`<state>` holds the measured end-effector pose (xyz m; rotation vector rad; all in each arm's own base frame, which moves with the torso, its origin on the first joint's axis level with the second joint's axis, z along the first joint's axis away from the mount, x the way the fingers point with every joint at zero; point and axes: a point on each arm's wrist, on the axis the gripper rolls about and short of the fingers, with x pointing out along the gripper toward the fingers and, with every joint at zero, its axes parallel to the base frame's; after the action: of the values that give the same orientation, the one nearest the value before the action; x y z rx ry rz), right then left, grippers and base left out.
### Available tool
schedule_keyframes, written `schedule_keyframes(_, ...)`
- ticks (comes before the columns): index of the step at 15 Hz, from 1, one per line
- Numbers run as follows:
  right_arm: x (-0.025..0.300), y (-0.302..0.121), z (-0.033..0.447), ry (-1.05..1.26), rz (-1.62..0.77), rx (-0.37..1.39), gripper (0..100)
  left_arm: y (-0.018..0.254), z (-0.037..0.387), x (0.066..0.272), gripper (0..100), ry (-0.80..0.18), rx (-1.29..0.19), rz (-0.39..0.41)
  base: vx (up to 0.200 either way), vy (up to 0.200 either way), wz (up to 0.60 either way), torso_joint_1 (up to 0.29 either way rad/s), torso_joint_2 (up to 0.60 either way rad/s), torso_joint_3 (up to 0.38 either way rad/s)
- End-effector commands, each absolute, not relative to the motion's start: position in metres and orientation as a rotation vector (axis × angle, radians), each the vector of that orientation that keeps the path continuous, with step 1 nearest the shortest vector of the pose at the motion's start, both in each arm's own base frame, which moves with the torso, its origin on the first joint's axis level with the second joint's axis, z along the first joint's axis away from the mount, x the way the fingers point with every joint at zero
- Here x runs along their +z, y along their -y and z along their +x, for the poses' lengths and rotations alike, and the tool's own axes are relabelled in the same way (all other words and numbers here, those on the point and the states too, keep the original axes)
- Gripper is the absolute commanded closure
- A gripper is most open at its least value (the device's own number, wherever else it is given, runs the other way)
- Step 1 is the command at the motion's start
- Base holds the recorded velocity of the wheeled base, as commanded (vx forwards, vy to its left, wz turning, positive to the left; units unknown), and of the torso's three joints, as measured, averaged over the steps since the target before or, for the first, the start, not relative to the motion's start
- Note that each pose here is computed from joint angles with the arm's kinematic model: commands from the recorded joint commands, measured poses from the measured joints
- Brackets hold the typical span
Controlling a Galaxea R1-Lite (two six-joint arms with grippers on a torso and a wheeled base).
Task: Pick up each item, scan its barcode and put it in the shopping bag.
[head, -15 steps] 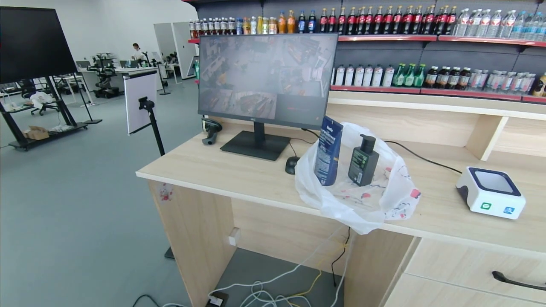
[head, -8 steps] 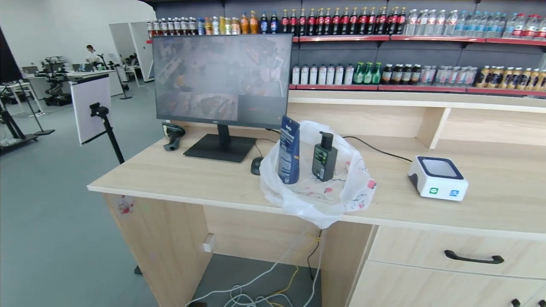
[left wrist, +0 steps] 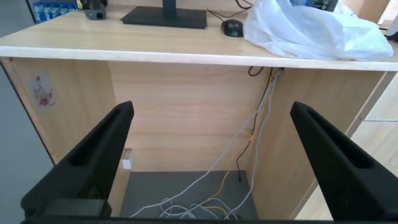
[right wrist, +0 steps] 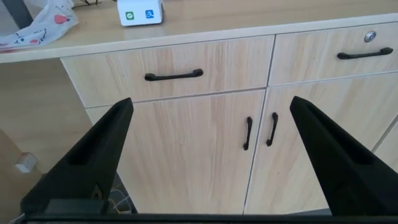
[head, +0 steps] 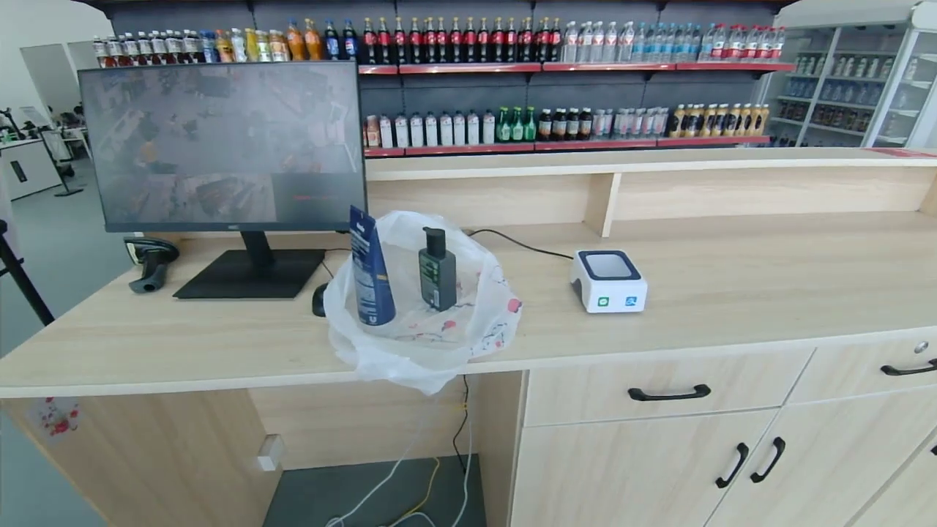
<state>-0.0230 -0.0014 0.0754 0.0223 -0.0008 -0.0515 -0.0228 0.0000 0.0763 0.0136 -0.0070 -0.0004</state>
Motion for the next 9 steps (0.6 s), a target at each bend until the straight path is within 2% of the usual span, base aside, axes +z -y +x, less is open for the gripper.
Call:
schedule_keyframes(1, 0.0753, 0.0013, -0.0228, -0.001, 0.021, -0.051, 0, 0.0000, -0.0228, 0.0763, 0, 0.008, 0.000, 0.012, 0.000, -0.200, 0.00, -0.002, -0.01, 0.002)
schedule_keyframes(9, 0.0753, 0.0013, -0.0228, -0.001, 0.005, -0.051, 0, 0.0000, -0.0228, 0.0760, 0, 0.005, -0.002, 0.014, 0.000, -0.200, 0.00, 0.002, 0.00, -0.001)
